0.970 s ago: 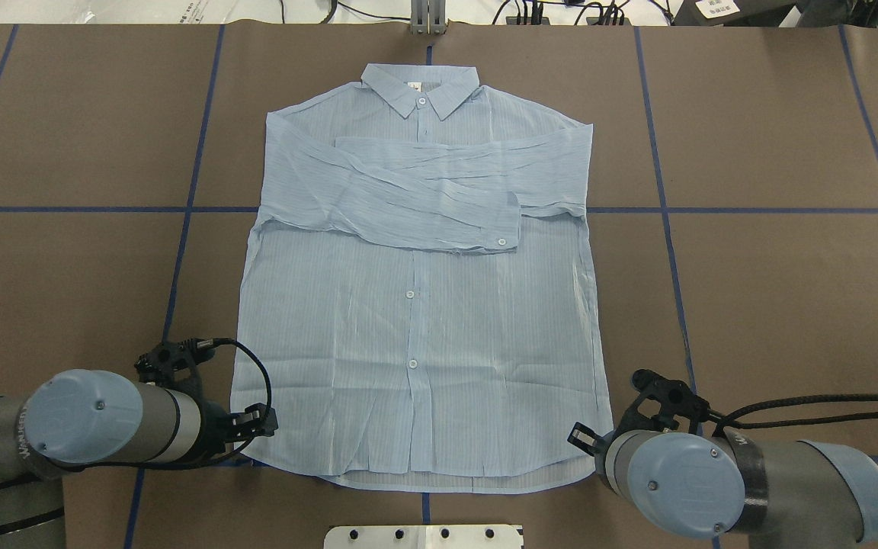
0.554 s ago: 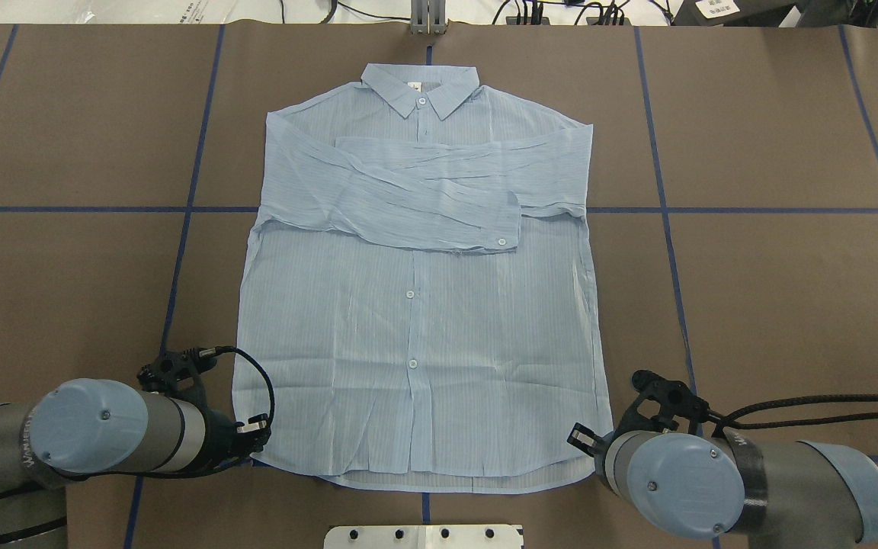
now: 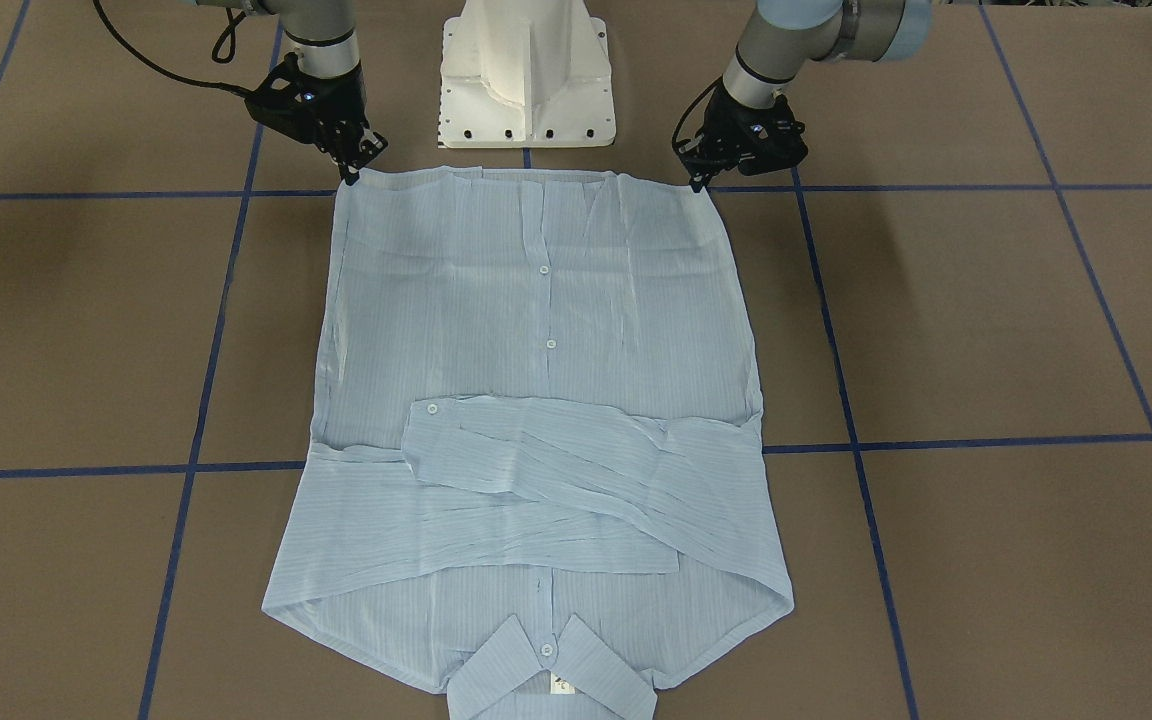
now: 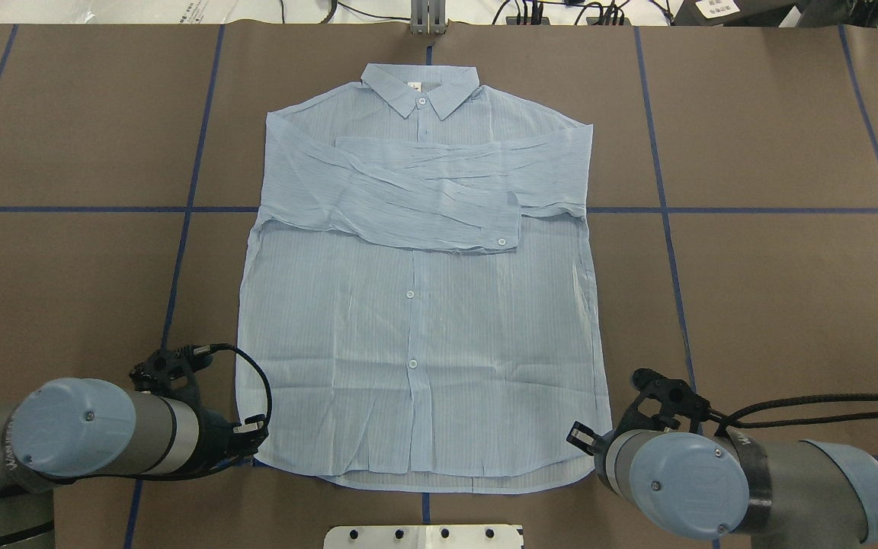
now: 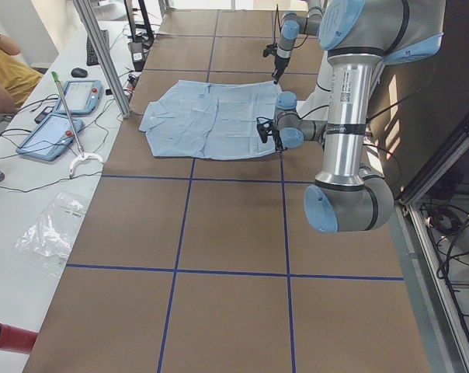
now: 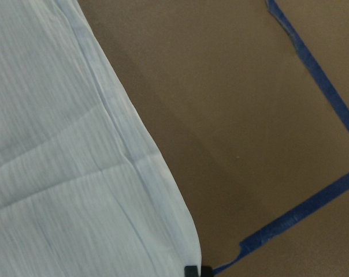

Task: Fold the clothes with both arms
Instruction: 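Position both grippers at the hem corners nearest the robot, then grasp the hem corners with both grippers and lift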

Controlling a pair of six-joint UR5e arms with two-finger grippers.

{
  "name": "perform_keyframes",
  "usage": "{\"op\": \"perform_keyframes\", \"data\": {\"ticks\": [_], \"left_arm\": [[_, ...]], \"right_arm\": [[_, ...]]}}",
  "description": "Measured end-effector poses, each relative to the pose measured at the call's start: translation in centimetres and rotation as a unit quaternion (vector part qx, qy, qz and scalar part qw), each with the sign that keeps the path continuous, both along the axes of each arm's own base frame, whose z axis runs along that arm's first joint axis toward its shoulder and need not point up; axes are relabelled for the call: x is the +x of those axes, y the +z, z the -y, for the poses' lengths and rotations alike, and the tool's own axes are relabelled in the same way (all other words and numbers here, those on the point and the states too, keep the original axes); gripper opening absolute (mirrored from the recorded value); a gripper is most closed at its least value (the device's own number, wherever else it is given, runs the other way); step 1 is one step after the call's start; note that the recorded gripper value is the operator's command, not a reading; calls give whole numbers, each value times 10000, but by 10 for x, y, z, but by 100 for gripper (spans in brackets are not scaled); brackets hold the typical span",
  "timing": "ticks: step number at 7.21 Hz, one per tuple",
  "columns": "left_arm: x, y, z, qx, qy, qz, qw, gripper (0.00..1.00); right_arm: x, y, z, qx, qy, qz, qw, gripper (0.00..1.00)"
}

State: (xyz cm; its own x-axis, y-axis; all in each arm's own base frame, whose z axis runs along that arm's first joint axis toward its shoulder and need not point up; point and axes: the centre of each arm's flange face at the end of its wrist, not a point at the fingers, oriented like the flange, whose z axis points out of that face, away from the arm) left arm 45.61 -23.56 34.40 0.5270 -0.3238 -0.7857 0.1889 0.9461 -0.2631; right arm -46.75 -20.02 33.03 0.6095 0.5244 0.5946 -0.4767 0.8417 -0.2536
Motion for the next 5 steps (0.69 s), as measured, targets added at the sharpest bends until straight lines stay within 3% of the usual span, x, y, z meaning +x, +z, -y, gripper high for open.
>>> {"op": "perform_keyframes", "data": {"ticks": [2, 5], "left_arm": [[-24, -36, 9, 50, -125, -262, 9996, 0], [-76, -81, 81, 53, -729, -747, 9945, 0]], "right_arm": [[20, -18, 18, 66, 264, 184, 9995, 0], [72, -49, 77, 198, 1000, 523, 9934, 0]]}}
